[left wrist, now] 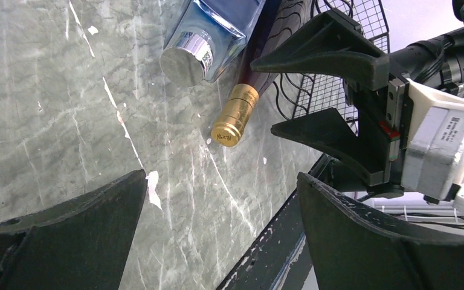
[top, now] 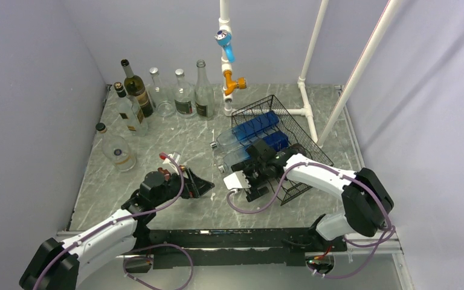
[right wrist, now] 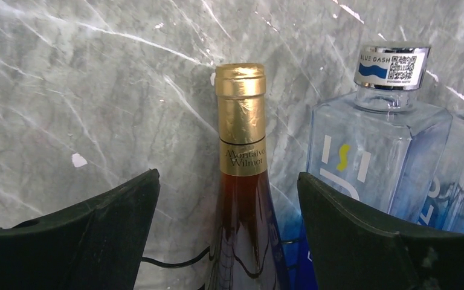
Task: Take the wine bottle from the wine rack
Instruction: Pick up the wine bottle from the wine rack.
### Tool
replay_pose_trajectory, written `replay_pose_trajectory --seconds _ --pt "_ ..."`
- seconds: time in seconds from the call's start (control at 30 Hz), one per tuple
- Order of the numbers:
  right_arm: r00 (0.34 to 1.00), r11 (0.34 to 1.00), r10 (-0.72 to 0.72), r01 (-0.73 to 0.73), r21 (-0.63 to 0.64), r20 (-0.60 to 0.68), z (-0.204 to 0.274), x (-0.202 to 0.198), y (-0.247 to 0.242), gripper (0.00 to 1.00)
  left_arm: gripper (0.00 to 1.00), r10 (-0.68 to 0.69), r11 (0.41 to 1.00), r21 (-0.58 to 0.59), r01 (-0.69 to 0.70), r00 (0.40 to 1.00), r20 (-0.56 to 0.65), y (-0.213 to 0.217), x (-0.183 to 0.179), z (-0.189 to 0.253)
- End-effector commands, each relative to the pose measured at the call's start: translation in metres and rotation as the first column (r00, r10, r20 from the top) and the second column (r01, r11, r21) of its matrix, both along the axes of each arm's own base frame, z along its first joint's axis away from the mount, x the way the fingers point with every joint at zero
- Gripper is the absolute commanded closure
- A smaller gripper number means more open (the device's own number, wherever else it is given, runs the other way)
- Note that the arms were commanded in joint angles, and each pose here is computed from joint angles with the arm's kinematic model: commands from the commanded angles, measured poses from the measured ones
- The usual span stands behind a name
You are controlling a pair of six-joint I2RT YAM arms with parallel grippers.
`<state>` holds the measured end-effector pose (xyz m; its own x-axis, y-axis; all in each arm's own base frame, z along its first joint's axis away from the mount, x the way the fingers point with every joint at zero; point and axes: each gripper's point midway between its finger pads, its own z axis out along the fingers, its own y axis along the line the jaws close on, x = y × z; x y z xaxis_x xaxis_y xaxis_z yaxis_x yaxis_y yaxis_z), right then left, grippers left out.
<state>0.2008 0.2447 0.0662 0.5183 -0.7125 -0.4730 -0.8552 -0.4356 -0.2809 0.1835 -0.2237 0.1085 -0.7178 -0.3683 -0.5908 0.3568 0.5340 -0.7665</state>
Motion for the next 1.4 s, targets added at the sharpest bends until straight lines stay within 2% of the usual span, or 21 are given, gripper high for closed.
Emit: replay_pose_trajectory --seconds 0.0,0.47,0.83,1.0,1.17,1.37 --pt "0.998 0.999 -0.044 0.045 -0.020 0.055 -0.005 0.015 -0.001 0.16 0.01 0.010 1.000 0.002 -0.010 1.000 -0.012 0.001 0.000 -0.003" --pt "0.989 0.986 -0.109 0.121 -0.115 0.104 -0.030 0.031 -0.017 0.28 0.00 0.015 1.000 0.011 -0.015 1.000 -0.023 0.002 -0.001 -0.008" --pt "0.984 0.977 -0.122 0.142 -0.157 0.133 -0.041 0.038 -0.028 0.30 0.00 0.022 1.000 0.016 -0.021 1.000 -0.020 0.004 -0.001 -0.008" --pt "0.983 0.973 -0.122 0.145 -0.177 0.136 -0.045 0.039 -0.030 0.35 0.00 0.024 1.000 0.018 -0.024 0.999 -0.020 0.005 -0.001 -0.008" --pt "0.986 0.974 -0.120 0.140 -0.178 0.118 -0.045 0.037 -0.029 0.50 0.01 0.024 1.000 0.021 -0.024 1.000 -0.020 0.005 -0.001 -0.008" --pt "0.991 0.982 -0.110 0.120 -0.148 0.071 -0.040 0.030 -0.021 0.77 0.01 0.025 0.999 0.025 -0.025 1.000 -0.019 0.005 -0.001 -0.008"
